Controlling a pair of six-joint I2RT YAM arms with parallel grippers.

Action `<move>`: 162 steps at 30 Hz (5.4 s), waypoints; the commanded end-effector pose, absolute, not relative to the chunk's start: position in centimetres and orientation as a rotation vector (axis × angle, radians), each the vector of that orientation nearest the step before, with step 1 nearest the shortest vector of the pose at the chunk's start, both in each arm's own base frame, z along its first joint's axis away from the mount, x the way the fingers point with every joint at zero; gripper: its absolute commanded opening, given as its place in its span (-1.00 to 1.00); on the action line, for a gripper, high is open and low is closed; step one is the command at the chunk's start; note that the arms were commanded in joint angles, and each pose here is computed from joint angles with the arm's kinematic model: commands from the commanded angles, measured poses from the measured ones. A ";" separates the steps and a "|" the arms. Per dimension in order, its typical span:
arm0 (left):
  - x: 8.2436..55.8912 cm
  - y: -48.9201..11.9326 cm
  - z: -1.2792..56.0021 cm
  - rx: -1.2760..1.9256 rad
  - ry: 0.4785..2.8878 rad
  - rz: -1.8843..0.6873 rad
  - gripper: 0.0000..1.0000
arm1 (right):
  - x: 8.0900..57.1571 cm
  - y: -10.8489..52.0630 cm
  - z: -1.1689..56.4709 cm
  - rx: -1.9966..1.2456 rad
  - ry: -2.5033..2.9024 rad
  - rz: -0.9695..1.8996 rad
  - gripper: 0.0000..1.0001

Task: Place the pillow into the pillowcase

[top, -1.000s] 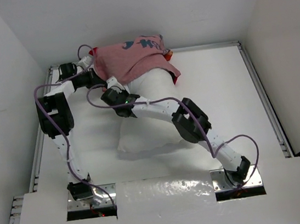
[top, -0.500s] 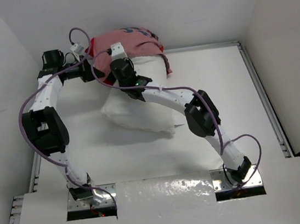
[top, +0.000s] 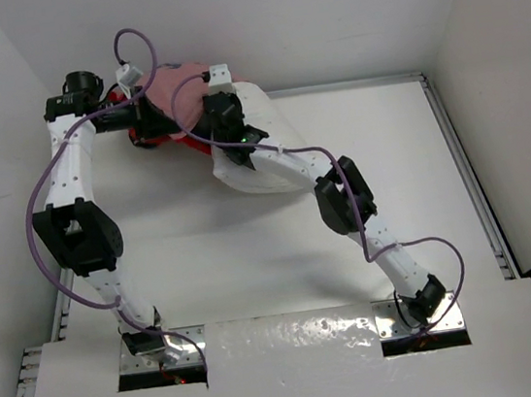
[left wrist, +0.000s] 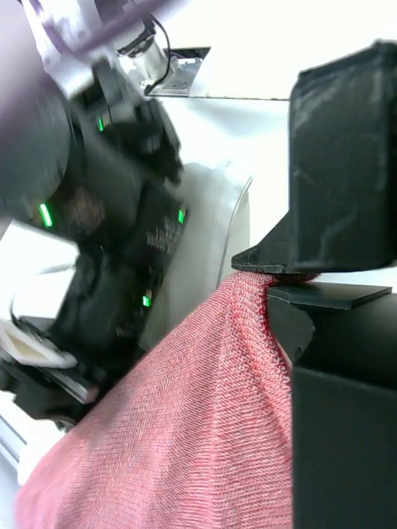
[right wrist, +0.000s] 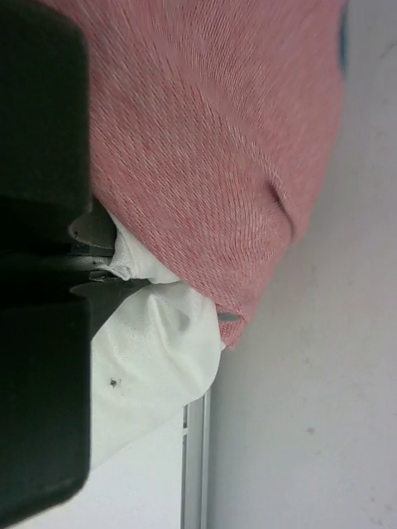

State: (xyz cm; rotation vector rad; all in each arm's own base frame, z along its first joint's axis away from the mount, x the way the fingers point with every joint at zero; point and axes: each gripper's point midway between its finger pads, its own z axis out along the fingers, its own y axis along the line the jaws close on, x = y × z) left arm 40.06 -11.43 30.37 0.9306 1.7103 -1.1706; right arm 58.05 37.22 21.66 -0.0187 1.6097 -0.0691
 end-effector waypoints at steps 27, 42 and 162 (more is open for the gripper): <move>54.8 -15.3 28.5 0.833 1.932 -0.378 0.60 | 45.1 28.7 26.3 -0.460 1.842 0.577 0.88; 60.3 -17.0 23.1 0.671 1.985 0.027 -0.12 | 52.0 31.9 12.9 -0.333 1.967 0.848 0.82; 36.8 -9.2 28.0 0.634 2.047 -0.817 -0.22 | 32.6 21.8 17.1 -0.512 2.088 0.097 0.30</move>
